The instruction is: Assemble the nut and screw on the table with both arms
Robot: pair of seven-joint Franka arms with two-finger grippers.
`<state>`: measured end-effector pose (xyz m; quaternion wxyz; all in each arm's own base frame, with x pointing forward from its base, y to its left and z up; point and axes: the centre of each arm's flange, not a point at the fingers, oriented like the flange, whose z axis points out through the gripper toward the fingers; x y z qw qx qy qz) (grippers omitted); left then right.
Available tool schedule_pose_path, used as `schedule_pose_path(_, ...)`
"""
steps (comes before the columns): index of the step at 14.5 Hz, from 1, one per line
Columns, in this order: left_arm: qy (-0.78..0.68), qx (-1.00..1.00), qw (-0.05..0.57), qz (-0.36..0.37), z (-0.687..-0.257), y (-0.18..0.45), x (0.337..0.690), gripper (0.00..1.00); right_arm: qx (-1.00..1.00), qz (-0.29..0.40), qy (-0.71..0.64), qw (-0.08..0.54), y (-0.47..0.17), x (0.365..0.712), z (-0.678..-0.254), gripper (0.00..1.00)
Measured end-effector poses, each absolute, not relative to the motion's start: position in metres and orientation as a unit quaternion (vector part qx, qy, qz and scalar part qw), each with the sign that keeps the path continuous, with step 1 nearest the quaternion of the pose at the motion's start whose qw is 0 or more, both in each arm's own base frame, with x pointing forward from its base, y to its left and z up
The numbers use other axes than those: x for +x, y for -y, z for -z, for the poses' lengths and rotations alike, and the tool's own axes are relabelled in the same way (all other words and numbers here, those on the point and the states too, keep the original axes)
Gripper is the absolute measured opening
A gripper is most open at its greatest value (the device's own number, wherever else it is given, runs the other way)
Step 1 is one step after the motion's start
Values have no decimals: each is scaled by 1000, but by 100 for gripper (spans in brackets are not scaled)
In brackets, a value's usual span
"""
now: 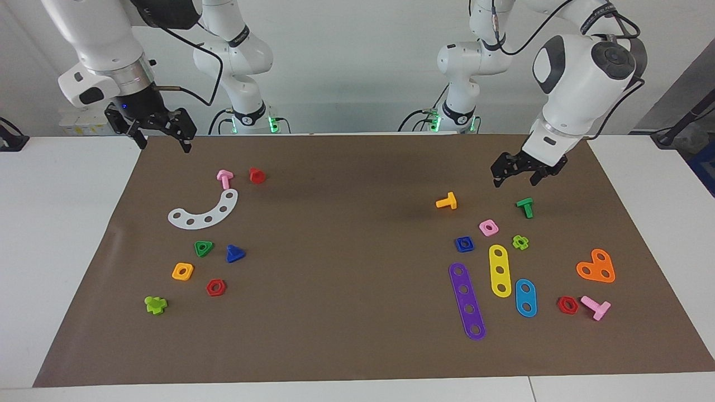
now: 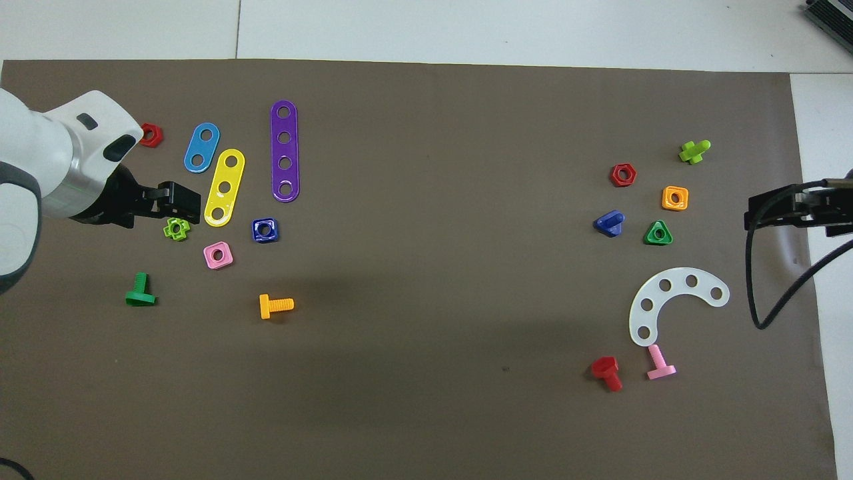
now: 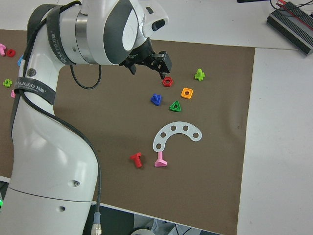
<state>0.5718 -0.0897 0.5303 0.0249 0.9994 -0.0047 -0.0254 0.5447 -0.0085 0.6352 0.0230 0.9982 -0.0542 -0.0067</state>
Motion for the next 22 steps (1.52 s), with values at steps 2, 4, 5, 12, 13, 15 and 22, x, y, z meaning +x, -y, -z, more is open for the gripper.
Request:
schedule_pose_path(2,3,999,25,26,-526,90,574,99,998,7,54,23,9,545,-635,100)
schedule_pose_path(4,2,999,25,23,-529,88,575,99,998,7,54,23,9,545,-635,100)
schedule_pose_path(5,1,999,26,20,-534,88,576,99,998,7,54,23,9,545,-635,100)
schedule_pose_path(12,1,999,30,17,-555,87,592,98,998,-24,53,9,5,555,-611,100)
schedule_pose_path(13,1,999,30,17,-545,88,593,98,998,-30,52,2,3,558,-601,100)
schedule_pose_path(15,-1,999,29,20,-518,96,593,93,998,-36,43,-2,0,562,-576,100)
schedule_pose_path(22,-10,999,34,-20,-417,121,584,86,998,-61,0,-1,-23,603,-449,100)
